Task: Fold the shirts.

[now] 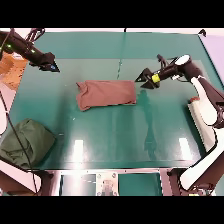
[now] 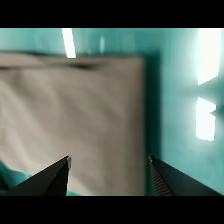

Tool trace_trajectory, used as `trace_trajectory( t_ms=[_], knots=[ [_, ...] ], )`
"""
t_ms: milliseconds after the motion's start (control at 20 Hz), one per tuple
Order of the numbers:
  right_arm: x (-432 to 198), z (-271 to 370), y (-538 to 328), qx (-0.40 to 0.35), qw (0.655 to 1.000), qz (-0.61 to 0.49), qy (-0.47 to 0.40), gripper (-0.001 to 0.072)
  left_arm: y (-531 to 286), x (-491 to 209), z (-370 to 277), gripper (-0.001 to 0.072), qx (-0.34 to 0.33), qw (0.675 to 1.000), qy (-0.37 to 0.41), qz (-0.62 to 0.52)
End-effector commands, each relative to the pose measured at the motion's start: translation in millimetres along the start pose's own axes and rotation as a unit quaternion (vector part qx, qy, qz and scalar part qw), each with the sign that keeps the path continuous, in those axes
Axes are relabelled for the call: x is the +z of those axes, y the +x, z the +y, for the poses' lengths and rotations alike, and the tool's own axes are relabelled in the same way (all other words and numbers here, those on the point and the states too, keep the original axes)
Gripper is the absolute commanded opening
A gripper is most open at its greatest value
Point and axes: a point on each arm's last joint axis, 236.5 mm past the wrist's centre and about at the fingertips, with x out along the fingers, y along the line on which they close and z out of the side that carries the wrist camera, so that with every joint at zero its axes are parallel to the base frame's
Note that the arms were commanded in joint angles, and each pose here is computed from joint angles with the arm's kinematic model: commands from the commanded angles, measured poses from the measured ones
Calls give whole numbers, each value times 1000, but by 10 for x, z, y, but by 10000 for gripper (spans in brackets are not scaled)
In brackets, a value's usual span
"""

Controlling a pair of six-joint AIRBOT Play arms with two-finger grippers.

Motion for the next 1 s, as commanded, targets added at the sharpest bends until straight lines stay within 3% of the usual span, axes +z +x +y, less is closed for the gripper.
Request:
trace_trajectory(
  t_ms=[0, 300, 400, 550, 700, 950],
  knots=[
    [-151, -154, 393, -22, 1000, -1, 8, 544, -4, -4, 16, 22, 3, 1000, 0, 0],
    [-408, 442, 899, 35, 999, 20, 4, 538, -4, -5, 15, 21, 3, 1000, 0, 1],
    [-379, 642, 844, 59, 998, 19, -1, 20, -4, -5, 14, 21, 3, 1000, 0, 1],
    [-129, 1012, 346, 93, 995, -13, -28, 16, -4, -9, 12, 21, 3, 1000, 0, 2],
    [163, 1347, -717, 115, 987, -85, -68, 15, -4, -8, 12, 21, 3, 1000, 0, 1],
    [453, 775, -2753, 56, 959, -277, -2, 15, -4, -10, 8, 21, 2, 1000, 0, 2]
  ],
)
